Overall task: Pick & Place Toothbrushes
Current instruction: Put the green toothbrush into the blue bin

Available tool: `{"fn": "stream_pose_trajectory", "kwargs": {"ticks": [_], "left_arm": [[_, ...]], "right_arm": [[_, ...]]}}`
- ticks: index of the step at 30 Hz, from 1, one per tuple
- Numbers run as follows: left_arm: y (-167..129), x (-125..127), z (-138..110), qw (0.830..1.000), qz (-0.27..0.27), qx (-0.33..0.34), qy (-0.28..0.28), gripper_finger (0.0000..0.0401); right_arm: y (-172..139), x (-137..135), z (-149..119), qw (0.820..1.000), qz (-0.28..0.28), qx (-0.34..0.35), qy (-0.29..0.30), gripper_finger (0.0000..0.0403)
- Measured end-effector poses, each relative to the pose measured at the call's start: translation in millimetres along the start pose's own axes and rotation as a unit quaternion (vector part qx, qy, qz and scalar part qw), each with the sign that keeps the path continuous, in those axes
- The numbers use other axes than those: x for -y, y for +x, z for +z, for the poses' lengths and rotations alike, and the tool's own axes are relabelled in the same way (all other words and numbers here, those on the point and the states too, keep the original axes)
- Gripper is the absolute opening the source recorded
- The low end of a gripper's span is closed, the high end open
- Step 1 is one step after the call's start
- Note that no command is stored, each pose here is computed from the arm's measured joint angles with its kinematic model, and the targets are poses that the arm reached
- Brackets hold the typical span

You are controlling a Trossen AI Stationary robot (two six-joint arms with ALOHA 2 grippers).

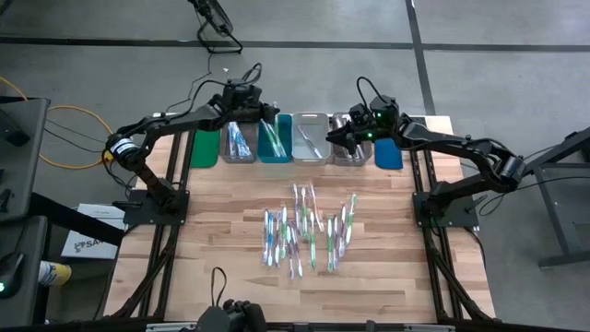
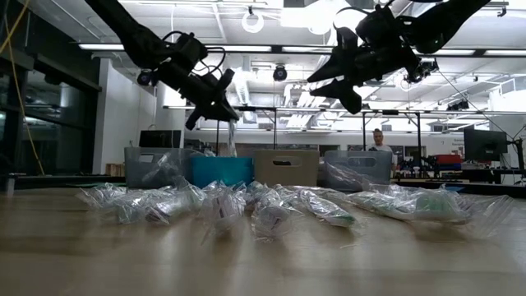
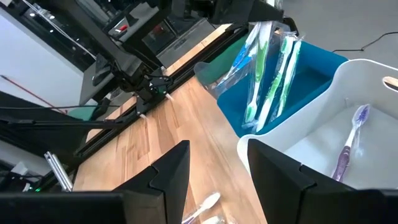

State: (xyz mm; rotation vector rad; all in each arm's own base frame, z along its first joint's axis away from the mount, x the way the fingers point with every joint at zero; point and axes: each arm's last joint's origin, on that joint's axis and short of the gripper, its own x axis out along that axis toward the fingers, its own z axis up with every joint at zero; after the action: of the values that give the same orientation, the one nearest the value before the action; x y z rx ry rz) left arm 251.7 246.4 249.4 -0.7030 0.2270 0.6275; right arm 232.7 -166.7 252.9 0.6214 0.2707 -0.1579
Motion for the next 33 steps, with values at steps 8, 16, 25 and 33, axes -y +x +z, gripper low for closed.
{"fn": "stream_pose_trajectory", "kwargs": {"ticks": [8, 16, 25, 33], "left_arm": [[3, 2, -14, 0.999, 0.037, 0.004, -0.036, 0.0025], [5, 10, -20, 0.997, 0.062, 0.015, -0.052, 0.0031], [5, 7, -24, 0.996, 0.078, -0.006, -0.053, 0.0123], [5, 8, -25, 0.998, 0.062, -0.018, -0.018, 0.0203]], "right_arm": [[0, 0, 0, 1.000, -0.001, 0.000, 0.000, 0.0155], [0, 0, 0, 1.000, -0.002, -0.001, 0.001, 0.0155], [0, 1, -1, 1.000, -0.004, -0.005, 0.009, 0.0155], [1, 1, -6, 0.999, -0.011, -0.026, 0.036, 0.0155]]}}
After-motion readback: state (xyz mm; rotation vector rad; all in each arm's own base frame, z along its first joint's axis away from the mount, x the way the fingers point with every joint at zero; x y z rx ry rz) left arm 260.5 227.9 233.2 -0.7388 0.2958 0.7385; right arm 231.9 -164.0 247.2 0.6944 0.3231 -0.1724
